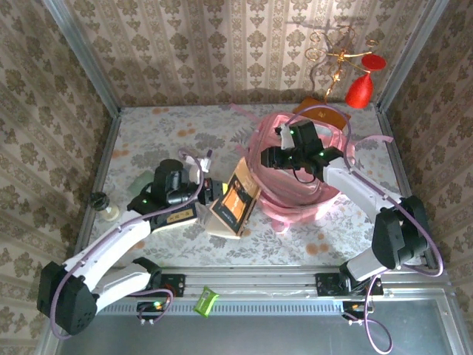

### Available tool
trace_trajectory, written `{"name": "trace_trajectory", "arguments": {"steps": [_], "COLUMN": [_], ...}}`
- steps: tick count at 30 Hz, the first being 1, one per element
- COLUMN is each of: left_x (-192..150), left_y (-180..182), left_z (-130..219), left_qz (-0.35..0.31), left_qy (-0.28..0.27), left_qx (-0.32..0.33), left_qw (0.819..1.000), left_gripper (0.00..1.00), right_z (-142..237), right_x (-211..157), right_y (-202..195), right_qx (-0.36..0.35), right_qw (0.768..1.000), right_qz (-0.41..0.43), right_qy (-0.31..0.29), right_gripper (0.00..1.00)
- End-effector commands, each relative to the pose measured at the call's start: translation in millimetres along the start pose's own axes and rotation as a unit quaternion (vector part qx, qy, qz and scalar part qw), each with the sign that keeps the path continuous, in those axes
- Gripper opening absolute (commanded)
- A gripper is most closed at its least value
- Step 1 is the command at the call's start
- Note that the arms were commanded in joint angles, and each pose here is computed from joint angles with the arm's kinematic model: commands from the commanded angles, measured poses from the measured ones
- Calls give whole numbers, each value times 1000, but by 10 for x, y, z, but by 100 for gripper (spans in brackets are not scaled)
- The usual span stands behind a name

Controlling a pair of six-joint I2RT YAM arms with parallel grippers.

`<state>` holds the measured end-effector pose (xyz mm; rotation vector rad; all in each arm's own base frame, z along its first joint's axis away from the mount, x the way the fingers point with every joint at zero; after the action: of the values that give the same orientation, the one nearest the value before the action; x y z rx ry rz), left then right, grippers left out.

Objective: Pack books, pencil case, and school supplies into a backpack

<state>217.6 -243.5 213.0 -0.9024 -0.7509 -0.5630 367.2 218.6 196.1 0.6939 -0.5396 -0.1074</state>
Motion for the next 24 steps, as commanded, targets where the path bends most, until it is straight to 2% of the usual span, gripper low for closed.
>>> {"name": "trace_trajectory", "arguments": {"steps": [1,4,8,12,15,18,22,24], "left_x": [260,281,310,384,428,341,-153,-387], "left_y": [-100,-103,-114,-161,-192,-28,432,562], "left_z": [77,43,17,20,43,81,123,113], "left_qz": [-19,-15,-12,-14,-14,6,46,56], "left_qy": [-49,-46,-43,-48,-52,-40,6,32], "left_qx": [-11,-14,-16,-21,-20,34,143,166], "left_qw": [999,999,999,999,998,999,989,984], "left_gripper": [0,0,0,0,0,0,0,0], "right_z": [43,179,162,-44,-253,-440,-560,-595], "right_x": [-78,-210,-786,-1256,-1451,-1598,-1641,-1649], "right_y": [-66,-37,123,294,317,284,129,82], "right_qx": [-47,-47,17,89,103,92,65,54], "right_qw": [999,999,995,977,964,959,960,961], "right_qz": [22,5,-74,-163,-213,-238,-251,-253], "right_qy": [5,3,69,105,121,121,102,92], "right_gripper": [55,61,63,68,70,71,71,71]}}
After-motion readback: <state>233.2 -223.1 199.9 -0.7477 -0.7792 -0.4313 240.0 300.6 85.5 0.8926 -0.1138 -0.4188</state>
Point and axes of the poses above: each hand's point on the last joint's axis, 136 mm out from that joint toward the fingers, its own z axis back along the fingers, its own y axis along the line the jaws close on, x = y × z, the point moved 1 cm from there along z, back along the fingers, and after that the axes turned 15 degrees about -z, right-handed, at the moved point
